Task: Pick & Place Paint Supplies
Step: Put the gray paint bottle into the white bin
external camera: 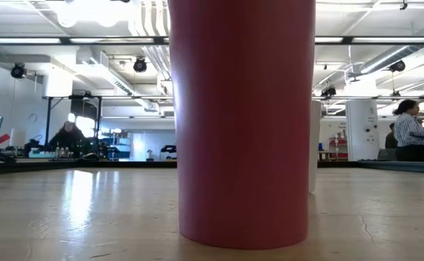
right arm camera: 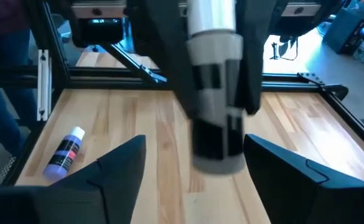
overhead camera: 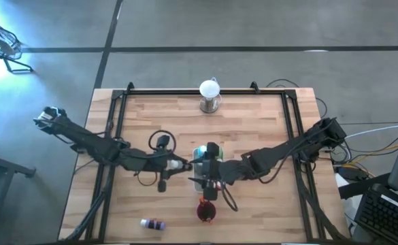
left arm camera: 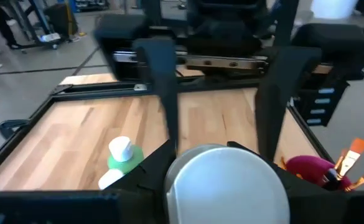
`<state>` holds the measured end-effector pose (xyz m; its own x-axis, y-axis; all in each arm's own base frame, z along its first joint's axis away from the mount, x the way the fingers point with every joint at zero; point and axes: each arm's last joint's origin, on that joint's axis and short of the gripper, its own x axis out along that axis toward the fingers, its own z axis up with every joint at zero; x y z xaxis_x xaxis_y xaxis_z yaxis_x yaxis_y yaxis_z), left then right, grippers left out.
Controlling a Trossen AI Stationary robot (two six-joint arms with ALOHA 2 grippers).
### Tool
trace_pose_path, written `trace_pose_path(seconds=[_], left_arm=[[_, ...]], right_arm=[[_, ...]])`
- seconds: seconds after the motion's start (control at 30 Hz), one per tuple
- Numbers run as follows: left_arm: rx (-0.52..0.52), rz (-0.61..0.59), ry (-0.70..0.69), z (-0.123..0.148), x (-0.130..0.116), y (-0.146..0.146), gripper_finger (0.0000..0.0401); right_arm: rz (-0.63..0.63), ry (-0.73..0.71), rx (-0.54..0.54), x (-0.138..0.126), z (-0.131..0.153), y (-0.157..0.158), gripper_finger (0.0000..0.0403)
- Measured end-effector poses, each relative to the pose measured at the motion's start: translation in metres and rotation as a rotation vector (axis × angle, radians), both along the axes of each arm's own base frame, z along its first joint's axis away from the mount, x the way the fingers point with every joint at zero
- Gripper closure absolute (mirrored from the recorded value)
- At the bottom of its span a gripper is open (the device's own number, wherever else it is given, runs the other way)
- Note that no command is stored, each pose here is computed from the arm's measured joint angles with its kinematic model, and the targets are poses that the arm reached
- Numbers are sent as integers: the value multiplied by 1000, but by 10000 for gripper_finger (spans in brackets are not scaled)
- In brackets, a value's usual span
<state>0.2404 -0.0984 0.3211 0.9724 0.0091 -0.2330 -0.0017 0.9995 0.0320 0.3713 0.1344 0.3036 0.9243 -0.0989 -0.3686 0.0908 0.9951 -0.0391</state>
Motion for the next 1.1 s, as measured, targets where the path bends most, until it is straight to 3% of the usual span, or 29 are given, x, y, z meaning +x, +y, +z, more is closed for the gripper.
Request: trace_pose_path(seconds=[0.13, 0.3, 0.8, 1.1], left_arm=[[48, -26, 2, 6, 13, -6, 264], [86, -55, 3, 14, 25, -12, 264], [102, -59, 42, 19, 28, -11, 264], [130, -58, 108, 28, 15, -5, 254]], right_arm=[[-5, 0, -1, 1, 0, -2, 132], [-25, 6, -16, 0, -1, -3, 154], [-20, 25, -27, -1, -2, -2, 299], [-13, 27, -38, 0, -2, -2, 295]])
